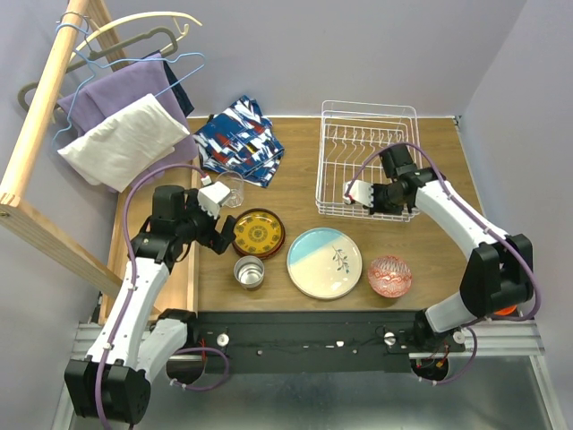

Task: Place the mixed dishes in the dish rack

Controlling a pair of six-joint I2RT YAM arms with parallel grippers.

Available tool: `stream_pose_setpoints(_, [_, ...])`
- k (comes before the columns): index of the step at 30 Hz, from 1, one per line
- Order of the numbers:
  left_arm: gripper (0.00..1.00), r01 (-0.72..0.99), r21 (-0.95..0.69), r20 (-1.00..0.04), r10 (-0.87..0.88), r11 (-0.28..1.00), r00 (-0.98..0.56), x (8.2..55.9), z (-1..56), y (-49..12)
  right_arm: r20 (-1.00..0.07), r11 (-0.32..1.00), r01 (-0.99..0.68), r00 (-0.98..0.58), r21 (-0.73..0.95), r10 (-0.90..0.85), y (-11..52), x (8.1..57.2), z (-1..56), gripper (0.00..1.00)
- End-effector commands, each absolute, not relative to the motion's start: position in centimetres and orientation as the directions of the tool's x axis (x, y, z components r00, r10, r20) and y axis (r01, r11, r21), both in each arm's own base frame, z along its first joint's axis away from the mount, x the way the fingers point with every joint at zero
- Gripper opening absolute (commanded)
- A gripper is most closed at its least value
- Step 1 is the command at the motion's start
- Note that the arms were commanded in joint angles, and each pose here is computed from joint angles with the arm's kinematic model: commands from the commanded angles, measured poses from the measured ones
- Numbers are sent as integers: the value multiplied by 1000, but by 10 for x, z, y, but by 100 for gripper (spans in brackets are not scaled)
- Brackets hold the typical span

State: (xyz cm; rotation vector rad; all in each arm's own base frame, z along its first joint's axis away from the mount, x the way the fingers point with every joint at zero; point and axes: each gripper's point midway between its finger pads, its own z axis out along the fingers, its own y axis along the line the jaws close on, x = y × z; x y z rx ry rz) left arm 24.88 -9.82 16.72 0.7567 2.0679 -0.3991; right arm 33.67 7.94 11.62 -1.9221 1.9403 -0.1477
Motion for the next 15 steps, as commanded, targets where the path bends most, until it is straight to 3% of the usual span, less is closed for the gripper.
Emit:
stream_pose_setpoints(1, [99, 660, 10, -835, 370, 751, -408, 253, 180, -101, -109, -148, -932, 194, -332, -975, 65, 330, 109, 1])
stream_pose_setpoints(7, [99, 657, 19, -828, 380, 753, -412, 259, 184, -101, -95, -89, -919, 135, -385, -986, 57, 326, 108, 2])
stream_pose_setpoints(8, [99, 650, 17, -826, 377, 760, -419, 260, 184, -100, -109, -60, -918, 111, -393, -988, 58, 328, 110, 15])
stream_pose_setpoints(10, [99, 641, 33, -829, 379, 767, -411, 263, 191, -99, -156, -21, -900, 99, -435, -983, 66, 340, 130, 31])
stream_pose_setpoints(11, [99, 647, 41, -829, 387, 762, -403, 262, 194, -101, -186, 21, -893, 71, -450, -980, 69, 345, 140, 47])
stream_pose_setpoints(15, [99, 649, 91, -823, 424, 755, -377, 262, 208, -104, -295, 145, -859, 7, -490, -955, 82, 355, 189, 64])
